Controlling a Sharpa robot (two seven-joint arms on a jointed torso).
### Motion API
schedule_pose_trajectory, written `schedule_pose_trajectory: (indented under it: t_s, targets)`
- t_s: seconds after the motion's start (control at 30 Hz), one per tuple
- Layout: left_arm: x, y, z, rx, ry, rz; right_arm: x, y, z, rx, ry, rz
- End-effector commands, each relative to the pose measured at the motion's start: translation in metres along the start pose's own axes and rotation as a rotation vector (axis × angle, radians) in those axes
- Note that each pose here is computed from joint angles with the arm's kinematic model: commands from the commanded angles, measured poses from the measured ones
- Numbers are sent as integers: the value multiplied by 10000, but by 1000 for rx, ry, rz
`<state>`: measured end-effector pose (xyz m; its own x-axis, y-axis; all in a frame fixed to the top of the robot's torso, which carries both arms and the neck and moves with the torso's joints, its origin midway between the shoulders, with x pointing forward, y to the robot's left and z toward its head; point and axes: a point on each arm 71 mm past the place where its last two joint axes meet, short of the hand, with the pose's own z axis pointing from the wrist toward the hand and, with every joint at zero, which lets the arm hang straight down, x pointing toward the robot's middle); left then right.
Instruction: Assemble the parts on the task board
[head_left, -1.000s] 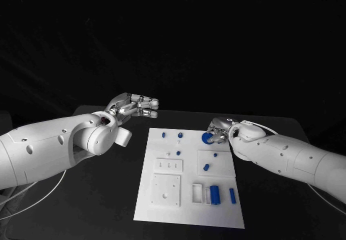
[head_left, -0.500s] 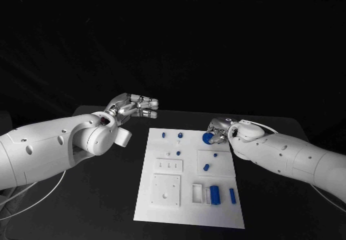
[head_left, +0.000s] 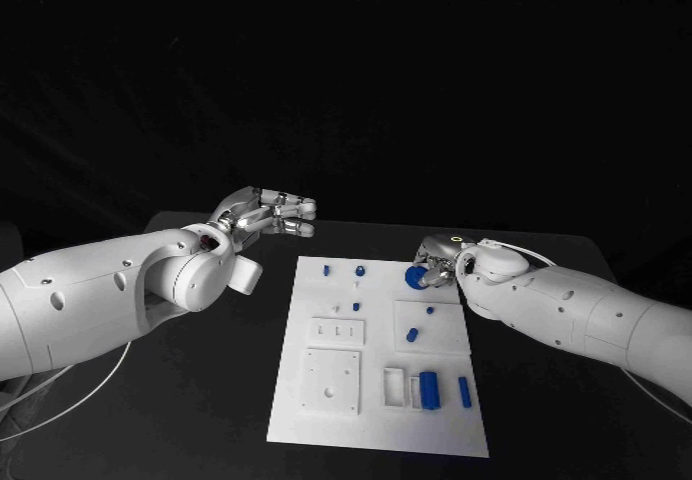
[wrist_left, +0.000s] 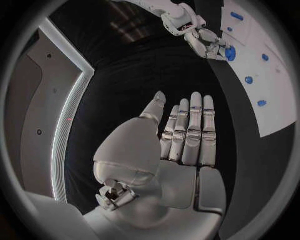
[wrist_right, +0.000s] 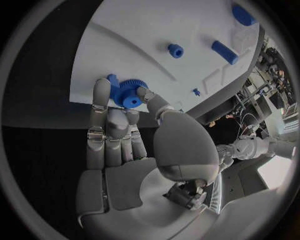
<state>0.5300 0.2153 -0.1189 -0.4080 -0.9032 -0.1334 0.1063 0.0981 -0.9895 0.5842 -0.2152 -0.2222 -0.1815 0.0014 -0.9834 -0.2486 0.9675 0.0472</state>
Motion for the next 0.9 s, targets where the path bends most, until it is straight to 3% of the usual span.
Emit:
schedule_pose_trajectory:
  t_s: [0.03,0.4,0.9]
  targets:
    - [20,-11,0,9,14,-3,99,-22,-21,17,6,-21]
    - [11,-11,-5,9,12,-3,13,27,-22,15,-112,-47]
    - [-5,-11,-15,9,7,-2,-124,216,-57,-24,-188,-62]
